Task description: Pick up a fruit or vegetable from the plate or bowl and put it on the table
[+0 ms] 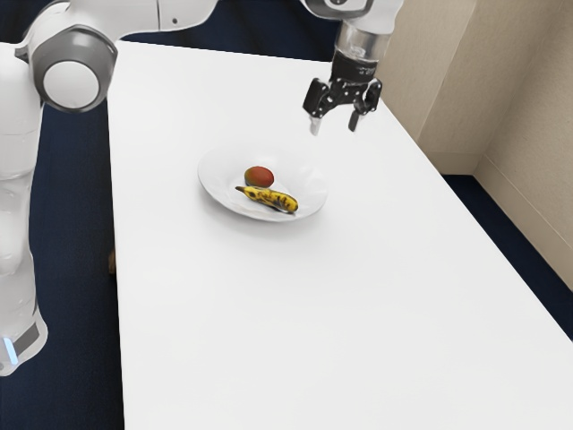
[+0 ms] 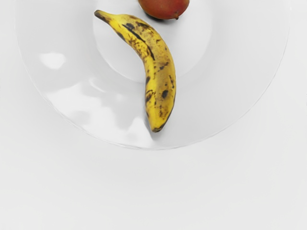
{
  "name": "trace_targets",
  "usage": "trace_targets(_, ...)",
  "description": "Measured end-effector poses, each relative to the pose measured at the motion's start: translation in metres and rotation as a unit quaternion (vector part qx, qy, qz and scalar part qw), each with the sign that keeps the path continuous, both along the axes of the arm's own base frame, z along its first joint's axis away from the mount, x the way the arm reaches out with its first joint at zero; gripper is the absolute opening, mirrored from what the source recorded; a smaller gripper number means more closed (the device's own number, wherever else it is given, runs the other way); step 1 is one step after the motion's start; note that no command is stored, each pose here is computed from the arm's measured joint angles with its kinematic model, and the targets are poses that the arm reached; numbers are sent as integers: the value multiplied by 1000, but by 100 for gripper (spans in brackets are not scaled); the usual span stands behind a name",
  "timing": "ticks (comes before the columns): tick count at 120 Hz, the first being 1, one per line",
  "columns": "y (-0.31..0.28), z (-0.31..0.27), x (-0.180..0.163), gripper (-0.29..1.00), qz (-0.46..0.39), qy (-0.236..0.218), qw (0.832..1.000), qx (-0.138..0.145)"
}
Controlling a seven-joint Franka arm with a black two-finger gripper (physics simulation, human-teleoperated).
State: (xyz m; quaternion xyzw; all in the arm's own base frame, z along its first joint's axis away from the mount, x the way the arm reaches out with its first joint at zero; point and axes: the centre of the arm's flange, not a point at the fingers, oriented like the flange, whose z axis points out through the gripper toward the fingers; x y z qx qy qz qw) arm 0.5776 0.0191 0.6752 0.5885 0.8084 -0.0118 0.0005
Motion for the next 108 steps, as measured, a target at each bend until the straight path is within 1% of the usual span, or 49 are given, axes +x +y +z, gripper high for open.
trace_targets(8,21,0,-1,70,40,0,999,1)
trace_targets(14,26,1,-2,70,53,-1,999,0)
trace_targets(25,-1,16,-11,70,32,-13,999,-11)
trace_targets(30,-11,15,-12,70,19,-10,999,-24)
trace_targets(34,-8,10,-10,70,11,-5,999,-32)
trace_targets(40,17,-2,-5,70,-2,5,999,-41)
trace_targets(50,52,-19,1,70,-45,12,998,-53)
trace_targets(61,56,-28,6,70,-112,12,991,-68)
trace_targets(74,66,-34,8,70,-172,9,982,-78)
trace_targets(81,72,-49,14,70,-198,16,976,-85)
trace_targets(87,75,-69,17,70,-219,30,971,-97)
trace_targets(90,78,-80,15,70,-226,38,968,-103)
trace_targets(98,87,-94,-5,70,-242,44,963,-112)
trace_targets(108,91,-109,-12,70,-270,46,954,-119)
